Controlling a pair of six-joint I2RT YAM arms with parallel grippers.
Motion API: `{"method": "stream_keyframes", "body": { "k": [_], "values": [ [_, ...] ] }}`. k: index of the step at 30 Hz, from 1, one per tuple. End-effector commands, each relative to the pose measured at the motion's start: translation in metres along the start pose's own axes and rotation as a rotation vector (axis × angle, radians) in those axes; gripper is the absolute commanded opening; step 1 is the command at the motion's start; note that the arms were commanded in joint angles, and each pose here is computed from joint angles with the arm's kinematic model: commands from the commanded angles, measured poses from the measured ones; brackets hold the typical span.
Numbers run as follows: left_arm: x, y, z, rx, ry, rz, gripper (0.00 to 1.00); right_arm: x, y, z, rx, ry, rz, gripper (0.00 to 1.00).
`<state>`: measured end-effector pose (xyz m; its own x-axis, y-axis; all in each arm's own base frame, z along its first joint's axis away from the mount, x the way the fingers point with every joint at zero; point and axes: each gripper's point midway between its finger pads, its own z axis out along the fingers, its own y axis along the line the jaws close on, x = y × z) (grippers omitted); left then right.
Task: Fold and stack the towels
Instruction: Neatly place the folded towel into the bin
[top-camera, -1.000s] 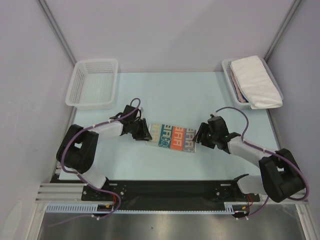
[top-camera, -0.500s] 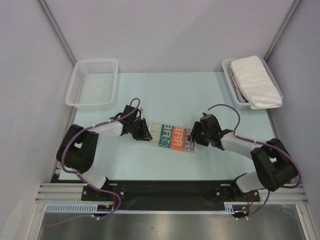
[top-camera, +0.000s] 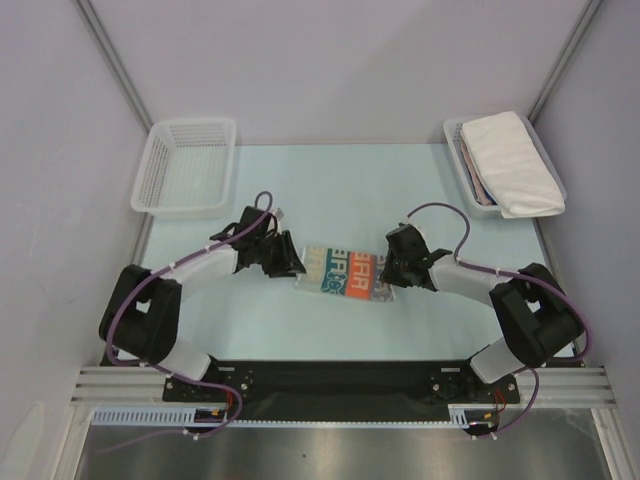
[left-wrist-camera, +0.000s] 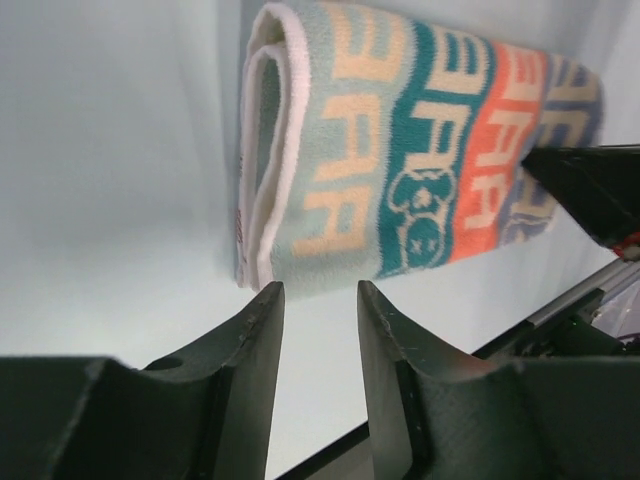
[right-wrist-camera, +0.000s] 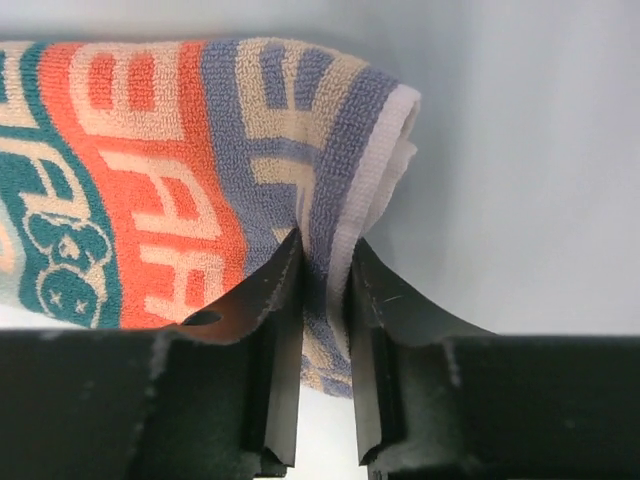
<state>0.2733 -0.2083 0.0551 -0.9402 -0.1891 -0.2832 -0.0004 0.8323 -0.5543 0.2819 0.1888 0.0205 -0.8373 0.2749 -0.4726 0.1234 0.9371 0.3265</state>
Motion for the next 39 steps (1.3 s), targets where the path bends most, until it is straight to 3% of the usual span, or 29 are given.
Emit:
{"method": "stream_keyframes", "body": {
  "k": [1,6,15,22,25,27,30,31,34,35,39],
  "values": [
    [-0.031,-0.038,-0.045,0.071,-0.126,0.099,0.42,0.010,-0.033,-0.006,0.170,0.029,-0.016,0.21],
    [-0.037,-0.056,-0.084,0.116,-0.211,0.191,0.43,0.000,-0.043,-0.016,0.261,0.007,-0.021,0.00],
    [-0.021,-0.046,-0.092,0.136,-0.233,0.269,0.43,-0.030,-0.130,-0.059,0.578,-0.033,0.089,0.00],
    [-0.009,-0.048,-0.087,0.187,-0.200,0.266,0.43,-0.055,-0.202,-0.110,0.721,-0.056,0.284,0.00],
    [-0.007,-0.050,-0.086,0.200,-0.195,0.261,0.43,-0.062,-0.212,-0.119,0.729,-0.050,0.334,0.00],
    [-0.006,-0.050,-0.086,0.207,-0.188,0.262,0.43,-0.069,-0.227,-0.133,0.809,-0.052,0.359,0.10],
    [-0.002,-0.050,-0.085,0.216,-0.177,0.262,0.43,-0.073,-0.237,-0.139,0.794,-0.042,0.418,0.25],
    [-0.001,-0.049,-0.085,0.215,-0.178,0.261,0.43,-0.078,-0.237,-0.147,0.795,-0.074,0.423,0.51],
    [-0.001,-0.050,-0.086,0.220,-0.181,0.264,0.43,-0.084,-0.234,-0.162,0.797,-0.122,0.430,0.93],
    [-0.001,-0.051,-0.087,0.222,-0.181,0.263,0.43,-0.085,-0.232,-0.169,0.790,-0.139,0.430,0.99],
    [-0.002,-0.053,-0.088,0.230,-0.185,0.265,0.43,-0.099,-0.210,-0.178,0.693,-0.194,0.428,1.00]
  ]
}}
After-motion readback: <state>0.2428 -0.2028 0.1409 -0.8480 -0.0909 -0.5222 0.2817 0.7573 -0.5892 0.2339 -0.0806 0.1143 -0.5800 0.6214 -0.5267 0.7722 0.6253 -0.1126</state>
